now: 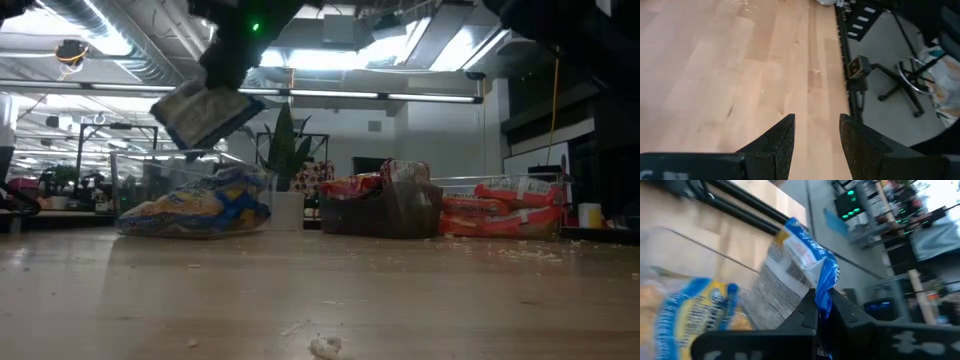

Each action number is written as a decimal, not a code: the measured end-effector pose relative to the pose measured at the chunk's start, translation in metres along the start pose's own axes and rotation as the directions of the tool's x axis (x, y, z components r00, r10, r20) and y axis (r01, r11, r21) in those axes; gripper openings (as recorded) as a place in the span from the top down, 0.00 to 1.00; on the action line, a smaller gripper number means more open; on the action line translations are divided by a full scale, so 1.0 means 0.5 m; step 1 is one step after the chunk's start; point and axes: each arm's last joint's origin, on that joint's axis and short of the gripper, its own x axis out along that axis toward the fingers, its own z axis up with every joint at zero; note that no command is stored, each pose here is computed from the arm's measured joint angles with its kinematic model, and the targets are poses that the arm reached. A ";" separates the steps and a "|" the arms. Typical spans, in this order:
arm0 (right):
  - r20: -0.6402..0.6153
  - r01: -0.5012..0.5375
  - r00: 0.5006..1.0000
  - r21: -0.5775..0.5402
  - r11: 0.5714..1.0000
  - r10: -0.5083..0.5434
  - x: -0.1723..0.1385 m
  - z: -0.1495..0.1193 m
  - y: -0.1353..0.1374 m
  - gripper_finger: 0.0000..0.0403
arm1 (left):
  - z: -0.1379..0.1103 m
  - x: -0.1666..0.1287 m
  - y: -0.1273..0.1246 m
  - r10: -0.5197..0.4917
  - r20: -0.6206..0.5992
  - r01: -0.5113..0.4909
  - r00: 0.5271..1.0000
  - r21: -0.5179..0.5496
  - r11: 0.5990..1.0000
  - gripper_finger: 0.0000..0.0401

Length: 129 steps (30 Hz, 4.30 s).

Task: Sort Maruchan noodles
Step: Put the blue noodle pack into the left transparent bin, then return to Home Position

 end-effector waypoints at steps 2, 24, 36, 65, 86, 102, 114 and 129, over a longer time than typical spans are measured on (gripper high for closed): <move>-0.019 0.027 0.999 -0.061 0.998 -0.028 0.018 -0.008 0.007 1.00 | -0.002 0.000 0.004 0.021 0.000 -0.021 1.000 -0.006 1.000 0.63; -0.096 -0.187 0.982 -0.450 0.874 0.161 0.026 -0.012 0.172 0.78 | -0.002 0.000 0.012 0.090 0.043 -0.090 0.995 -0.002 0.996 0.63; -0.170 -0.414 0.906 -0.162 0.896 0.388 -0.012 -0.022 0.198 0.46 | -0.002 0.000 0.012 0.089 0.041 -0.087 0.995 -0.034 0.996 0.63; -0.139 -0.531 0.800 0.292 0.796 0.584 -0.056 -0.033 0.183 0.64 | 0.004 0.000 0.017 0.159 0.135 -0.151 0.978 -0.067 0.986 0.63; -0.010 -0.484 0.863 0.267 0.833 0.505 -0.149 0.015 0.023 0.65 | 0.044 -0.032 0.042 0.212 0.277 -0.166 0.937 -0.182 0.969 0.63; -0.012 -0.546 0.809 0.359 0.757 0.588 -0.416 -0.102 -0.259 0.65 | 0.125 -0.180 0.134 0.132 0.469 -0.031 0.873 -0.218 0.976 0.63; 0.384 -0.390 0.906 0.590 0.707 0.180 -0.553 -0.329 -0.231 0.65 | 0.151 -0.300 0.221 -0.163 0.593 0.161 0.789 0.057 0.985 0.63; 0.406 -0.265 0.879 0.852 0.451 -0.251 -0.574 -0.606 -0.056 0.65 | 0.045 -0.257 0.294 -0.155 0.626 0.133 0.764 0.082 0.988 0.63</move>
